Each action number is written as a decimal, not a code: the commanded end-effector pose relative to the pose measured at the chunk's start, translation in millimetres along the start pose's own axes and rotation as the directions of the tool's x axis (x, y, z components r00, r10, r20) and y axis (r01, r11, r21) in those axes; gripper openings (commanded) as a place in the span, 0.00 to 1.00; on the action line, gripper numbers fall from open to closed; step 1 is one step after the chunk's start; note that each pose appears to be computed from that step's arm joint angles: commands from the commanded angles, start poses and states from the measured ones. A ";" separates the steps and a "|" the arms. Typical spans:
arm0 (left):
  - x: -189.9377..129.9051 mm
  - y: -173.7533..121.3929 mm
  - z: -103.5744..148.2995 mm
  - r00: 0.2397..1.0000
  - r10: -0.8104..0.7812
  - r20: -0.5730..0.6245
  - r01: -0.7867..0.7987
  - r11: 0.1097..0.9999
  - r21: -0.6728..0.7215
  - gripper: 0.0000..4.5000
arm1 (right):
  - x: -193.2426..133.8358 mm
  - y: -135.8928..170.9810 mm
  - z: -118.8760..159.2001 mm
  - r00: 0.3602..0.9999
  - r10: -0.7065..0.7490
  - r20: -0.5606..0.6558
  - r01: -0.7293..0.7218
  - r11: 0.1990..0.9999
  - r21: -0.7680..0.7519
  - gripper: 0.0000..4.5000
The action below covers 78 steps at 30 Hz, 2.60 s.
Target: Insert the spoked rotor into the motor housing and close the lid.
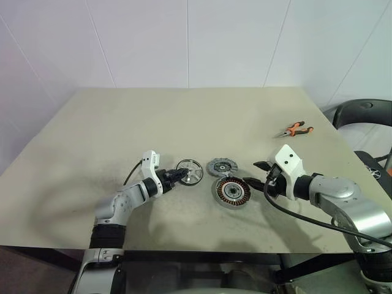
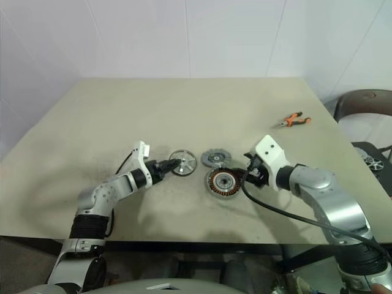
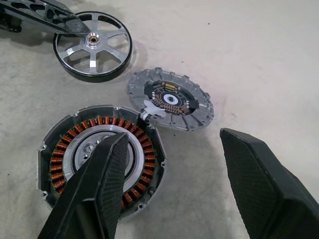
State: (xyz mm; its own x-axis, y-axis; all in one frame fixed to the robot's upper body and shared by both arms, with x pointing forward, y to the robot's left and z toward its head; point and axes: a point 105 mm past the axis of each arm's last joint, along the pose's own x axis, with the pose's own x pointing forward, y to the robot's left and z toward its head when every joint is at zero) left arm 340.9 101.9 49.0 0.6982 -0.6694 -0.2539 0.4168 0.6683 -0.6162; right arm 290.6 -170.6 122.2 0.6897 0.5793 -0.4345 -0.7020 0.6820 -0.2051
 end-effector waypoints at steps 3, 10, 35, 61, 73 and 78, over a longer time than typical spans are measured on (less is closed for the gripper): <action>1.6 -7.7 11.1 0.999 -0.026 0.034 0.025 0.999 0.020 0.56 | -0.5 0.6 12.3 0.999 -0.004 0.041 0.005 0.999 -0.038 0.68; 0.0 -11.2 18.3 0.997 -0.050 0.063 0.050 0.999 0.004 0.23 | 0.1 1.0 12.4 0.999 0.000 0.042 0.002 0.999 -0.039 0.68; -35.0 -82.3 53.3 0.845 -0.520 0.124 0.533 0.805 -0.260 0.10 | -12.5 -22.9 32.7 0.985 -0.048 0.166 0.009 0.974 0.228 0.68; 29.8 -88.4 -34.7 0.836 -0.523 -0.163 0.373 0.761 -0.531 0.10 | -20.0 -21.3 23.2 0.979 -0.141 0.144 0.088 0.943 0.320 0.68; 44.0 -81.1 -51.7 0.847 -0.505 -0.167 0.343 0.759 -0.553 0.10 | -20.4 -16.5 18.4 0.983 -0.137 0.122 0.095 0.950 0.298 0.68; 46.9 -78.4 -56.9 0.849 -0.501 -0.167 0.340 0.762 -0.551 0.10 | -19.9 -14.9 17.1 0.984 -0.136 0.118 0.096 0.950 0.297 0.68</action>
State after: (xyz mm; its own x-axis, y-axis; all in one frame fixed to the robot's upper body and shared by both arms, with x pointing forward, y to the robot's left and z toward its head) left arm 309.3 1.9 50.1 0.2929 -0.9561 -0.0079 0.2469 0.0836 -0.9654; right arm 291.6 -188.6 136.9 0.7859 0.5200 -0.3347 -0.5309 0.8449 0.0661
